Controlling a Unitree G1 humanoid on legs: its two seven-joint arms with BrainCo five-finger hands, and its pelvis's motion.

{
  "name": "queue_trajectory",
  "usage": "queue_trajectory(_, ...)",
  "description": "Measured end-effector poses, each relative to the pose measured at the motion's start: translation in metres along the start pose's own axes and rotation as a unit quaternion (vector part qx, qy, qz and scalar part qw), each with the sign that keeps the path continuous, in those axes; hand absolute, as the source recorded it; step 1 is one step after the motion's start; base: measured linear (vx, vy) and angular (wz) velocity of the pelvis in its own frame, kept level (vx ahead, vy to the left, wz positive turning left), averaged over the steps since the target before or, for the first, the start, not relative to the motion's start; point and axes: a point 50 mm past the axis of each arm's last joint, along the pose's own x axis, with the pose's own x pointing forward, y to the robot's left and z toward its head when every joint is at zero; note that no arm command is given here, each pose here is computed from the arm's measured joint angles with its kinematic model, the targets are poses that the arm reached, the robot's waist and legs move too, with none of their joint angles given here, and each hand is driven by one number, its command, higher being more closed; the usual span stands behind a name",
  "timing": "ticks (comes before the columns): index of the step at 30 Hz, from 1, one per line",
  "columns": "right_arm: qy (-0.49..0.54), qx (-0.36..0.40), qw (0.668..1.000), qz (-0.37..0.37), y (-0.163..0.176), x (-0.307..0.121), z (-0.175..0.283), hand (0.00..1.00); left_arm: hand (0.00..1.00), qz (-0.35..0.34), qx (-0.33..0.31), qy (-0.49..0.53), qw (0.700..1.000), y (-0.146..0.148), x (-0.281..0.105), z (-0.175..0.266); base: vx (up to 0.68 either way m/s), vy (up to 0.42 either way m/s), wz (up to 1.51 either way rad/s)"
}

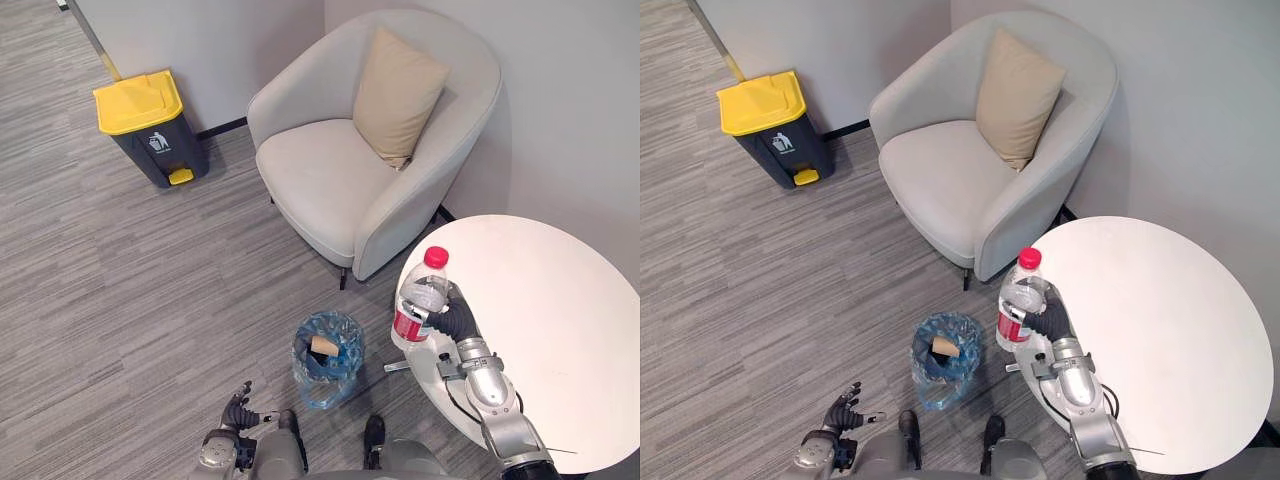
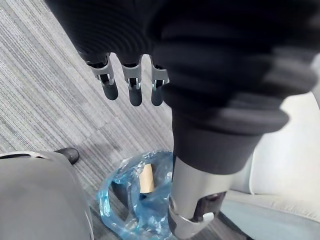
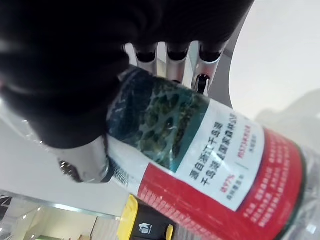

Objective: Gather rubbish on tea table into small bin, then transfer packed bag to large trash can.

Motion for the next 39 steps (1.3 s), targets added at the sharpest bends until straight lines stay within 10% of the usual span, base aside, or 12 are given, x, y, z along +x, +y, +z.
queue_trajectory(24,-0.174,-0.060,0.979,0.093,0.051,0.092,0.087,1.00,0.00,0.028,-0.007,-0.088,0.996,0.009,0.023,0.065,-0.10,0.011,0.09)
queue_trajectory(39,-0.305,-0.110,0.944,-0.066,0.011,0.137,0.183,1.00,0.00,0.063,-0.146,-0.316,0.935,0.014,0.018,0.214,-0.07,-0.008,0.08)
